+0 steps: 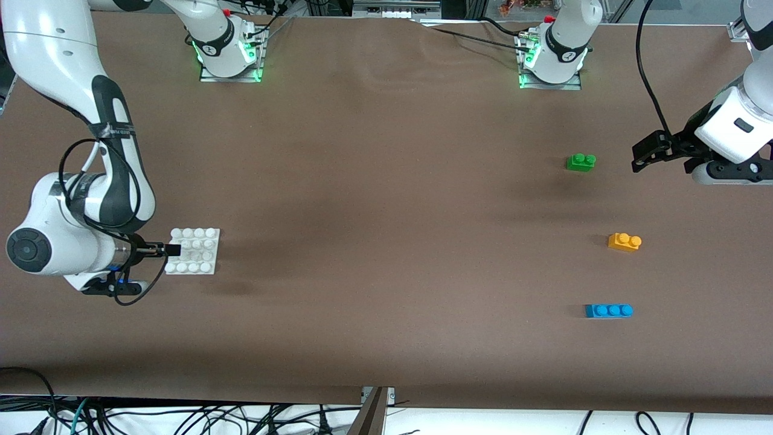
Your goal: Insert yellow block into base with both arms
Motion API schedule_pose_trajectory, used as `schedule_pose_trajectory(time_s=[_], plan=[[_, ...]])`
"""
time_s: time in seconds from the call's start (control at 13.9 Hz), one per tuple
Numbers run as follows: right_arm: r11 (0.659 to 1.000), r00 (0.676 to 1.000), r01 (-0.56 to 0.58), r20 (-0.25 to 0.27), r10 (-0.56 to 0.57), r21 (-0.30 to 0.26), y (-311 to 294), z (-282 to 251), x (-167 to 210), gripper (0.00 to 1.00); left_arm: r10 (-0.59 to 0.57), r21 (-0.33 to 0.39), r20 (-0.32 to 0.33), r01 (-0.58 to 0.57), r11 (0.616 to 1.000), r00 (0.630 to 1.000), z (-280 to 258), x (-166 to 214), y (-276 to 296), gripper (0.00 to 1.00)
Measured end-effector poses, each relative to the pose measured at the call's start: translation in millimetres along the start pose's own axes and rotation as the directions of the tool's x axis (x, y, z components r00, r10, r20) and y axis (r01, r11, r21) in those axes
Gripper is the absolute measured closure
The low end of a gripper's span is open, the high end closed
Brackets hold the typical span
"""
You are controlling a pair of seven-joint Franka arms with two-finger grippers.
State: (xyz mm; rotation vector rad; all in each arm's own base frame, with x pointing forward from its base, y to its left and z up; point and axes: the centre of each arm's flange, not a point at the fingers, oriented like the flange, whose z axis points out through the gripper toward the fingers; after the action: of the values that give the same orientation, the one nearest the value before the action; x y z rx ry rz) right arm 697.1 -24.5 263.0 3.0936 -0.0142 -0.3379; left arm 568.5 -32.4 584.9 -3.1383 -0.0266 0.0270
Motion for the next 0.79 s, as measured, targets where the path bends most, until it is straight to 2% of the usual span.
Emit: schedule_pose_trajectory(time_s=[0.36,0.79], plan=[[1.000,1.000,0.008,-0.015,-0.008,-0.004,-6,44,1,0.00,0.000,0.000,0.000,0.000,1.000,1.000,0,0,0,0.00],[1.000,1.000,0.007,-0.009,-0.007,-0.005,-6,62,-4,0.00,0.000,0.000,0.000,0.000,1.000,1.000,0,0,0,0.00]])
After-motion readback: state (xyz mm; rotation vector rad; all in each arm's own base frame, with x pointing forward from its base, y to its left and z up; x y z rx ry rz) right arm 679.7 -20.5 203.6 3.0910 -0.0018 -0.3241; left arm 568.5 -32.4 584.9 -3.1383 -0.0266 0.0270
